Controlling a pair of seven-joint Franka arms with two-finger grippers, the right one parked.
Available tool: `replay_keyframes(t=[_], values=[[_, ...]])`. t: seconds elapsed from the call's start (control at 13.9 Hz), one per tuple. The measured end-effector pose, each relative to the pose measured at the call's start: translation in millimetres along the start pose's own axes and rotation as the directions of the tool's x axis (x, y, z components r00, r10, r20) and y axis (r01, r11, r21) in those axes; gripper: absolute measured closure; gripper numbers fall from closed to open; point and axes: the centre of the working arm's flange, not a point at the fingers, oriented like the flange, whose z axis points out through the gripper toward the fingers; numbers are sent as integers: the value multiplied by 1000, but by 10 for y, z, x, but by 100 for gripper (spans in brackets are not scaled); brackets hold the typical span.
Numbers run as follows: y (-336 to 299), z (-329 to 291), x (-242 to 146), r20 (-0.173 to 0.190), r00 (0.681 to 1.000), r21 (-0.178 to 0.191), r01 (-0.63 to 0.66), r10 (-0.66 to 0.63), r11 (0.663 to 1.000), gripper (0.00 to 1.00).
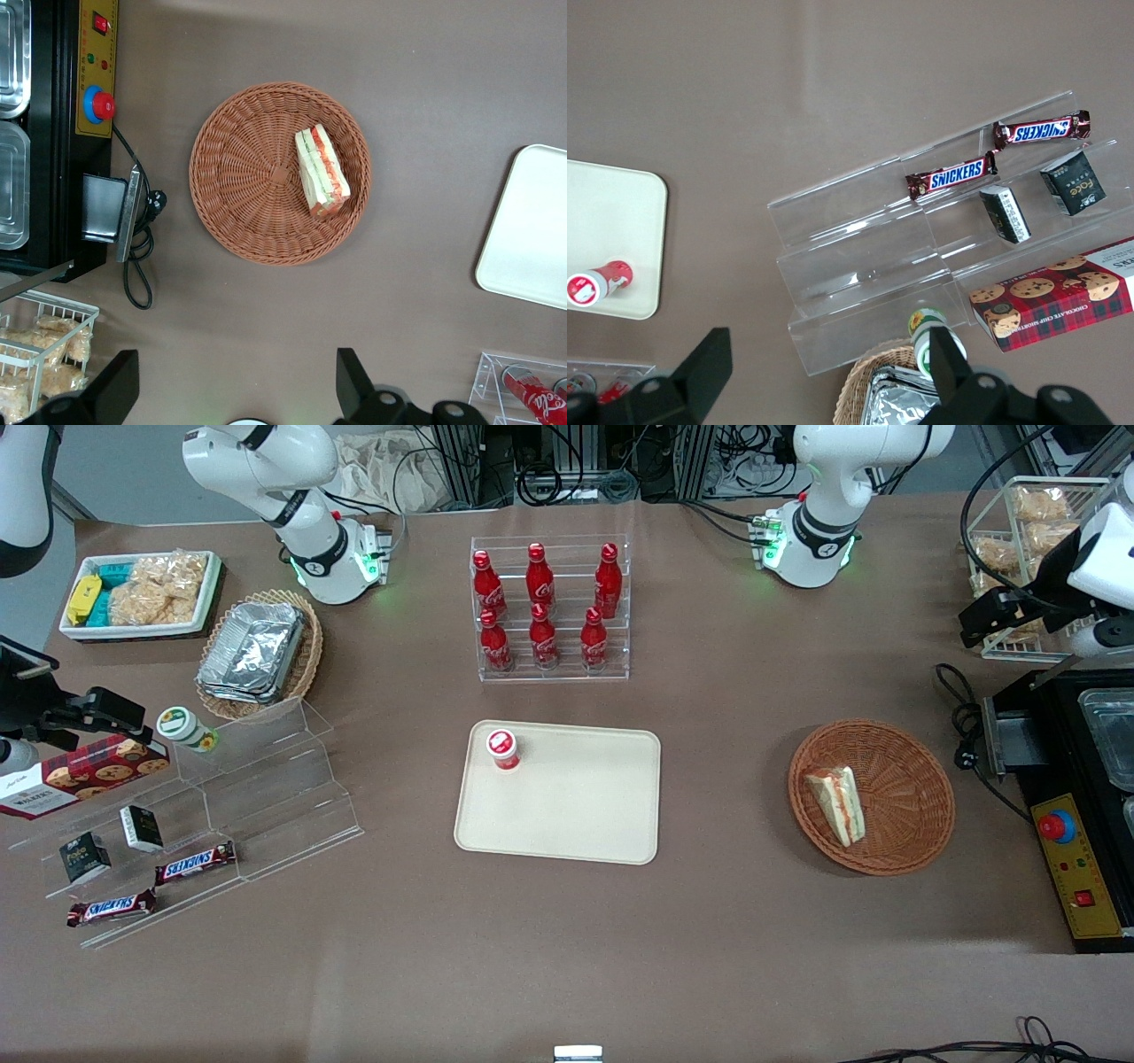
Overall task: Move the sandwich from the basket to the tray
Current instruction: 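Move the left gripper from rest toward the sandwich in the wicker basket, then lower the left gripper over the sandwich and close on it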
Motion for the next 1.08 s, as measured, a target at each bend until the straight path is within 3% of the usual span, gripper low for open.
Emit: replay_keyframes(t=[0.29, 0.51, 0.65, 0.87, 1.08], values=[[-7, 5, 1, 2, 1000, 0, 2, -2, 1000, 0], [12, 277, 79, 58, 998, 10, 20, -21, 1000, 0], [88, 701, 293, 108, 993, 1, 46, -46, 999, 0], [266, 1482, 700, 134, 985, -12, 106, -104, 994, 0], [668, 2313, 904, 135, 977, -11, 169, -166, 986, 0]])
